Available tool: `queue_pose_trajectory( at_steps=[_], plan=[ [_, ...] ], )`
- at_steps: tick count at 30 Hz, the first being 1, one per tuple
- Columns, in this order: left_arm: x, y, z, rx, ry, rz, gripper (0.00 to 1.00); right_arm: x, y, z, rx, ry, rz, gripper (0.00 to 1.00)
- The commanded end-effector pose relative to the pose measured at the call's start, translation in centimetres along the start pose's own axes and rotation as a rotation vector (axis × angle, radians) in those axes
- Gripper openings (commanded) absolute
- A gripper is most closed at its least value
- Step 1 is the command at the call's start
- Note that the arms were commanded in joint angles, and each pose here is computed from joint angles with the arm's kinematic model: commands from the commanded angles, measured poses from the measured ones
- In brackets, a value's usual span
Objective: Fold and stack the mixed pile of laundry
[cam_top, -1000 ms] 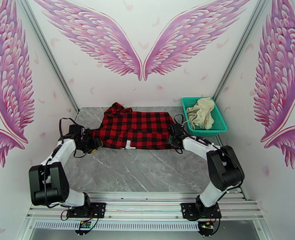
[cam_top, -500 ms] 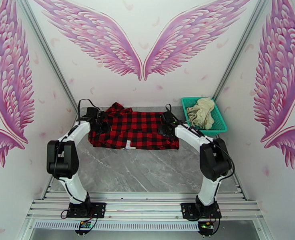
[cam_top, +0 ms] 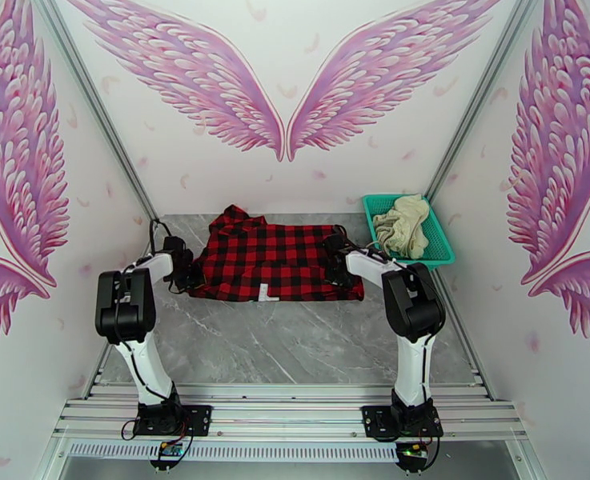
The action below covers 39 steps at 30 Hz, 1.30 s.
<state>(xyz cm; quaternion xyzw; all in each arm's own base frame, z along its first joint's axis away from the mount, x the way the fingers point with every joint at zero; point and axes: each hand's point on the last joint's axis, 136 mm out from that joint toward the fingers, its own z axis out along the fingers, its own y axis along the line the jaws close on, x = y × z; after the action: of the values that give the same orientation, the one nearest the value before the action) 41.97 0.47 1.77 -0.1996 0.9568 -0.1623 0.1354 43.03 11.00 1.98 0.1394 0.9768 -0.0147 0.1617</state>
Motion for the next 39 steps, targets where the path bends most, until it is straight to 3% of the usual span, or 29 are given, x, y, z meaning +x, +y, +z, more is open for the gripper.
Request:
queue_pose_trajectory(
  at_steps=[1, 6, 12, 15, 20, 24, 27, 39],
  plan=[
    [0.8, 1.9, -0.7, -0.065, -0.006, -0.040, 0.00, 1.3, -2.7, 0.5, 0.109, 0.048, -0.024, 0.47],
    [-0.9, 0.1, -5.1, -0.034, -0.090, -0.017, 0.00, -0.3, -2.1, -2.7, 0.053, -0.021, -0.014, 0.51],
    [-3.3, -6.2, -11.7, 0.080, -0.204, 0.105, 0.13, -3.0, -0.1, -7.0, -0.064, -0.111, -0.060, 0.54],
    [-3.1, -10.3, -10.5, 0.126, -0.180, 0.213, 0.13, -4.0, 1.5, -6.9, -0.115, -0.110, -0.072, 0.54],
    [-3.7, -13.9, -3.3, 0.107, -0.118, 0.301, 0.06, -4.9, 3.6, -3.6, -0.124, -0.044, -0.064, 0.53],
    [-4.1, -12.4, 1.7, 0.025, -0.097, 0.231, 0.01, -4.4, 3.9, -0.1, -0.084, 0.042, -0.040, 0.52],
    [-2.6, -11.2, 3.2, 0.009, -0.057, 0.177, 0.01, -3.2, 3.4, 1.1, -0.061, 0.095, -0.012, 0.52],
    [9.0, -2.8, 0.2, -0.124, 0.062, 0.058, 0.00, 8.1, -2.9, -0.7, 0.041, 0.255, 0.055, 0.53]
  ],
)
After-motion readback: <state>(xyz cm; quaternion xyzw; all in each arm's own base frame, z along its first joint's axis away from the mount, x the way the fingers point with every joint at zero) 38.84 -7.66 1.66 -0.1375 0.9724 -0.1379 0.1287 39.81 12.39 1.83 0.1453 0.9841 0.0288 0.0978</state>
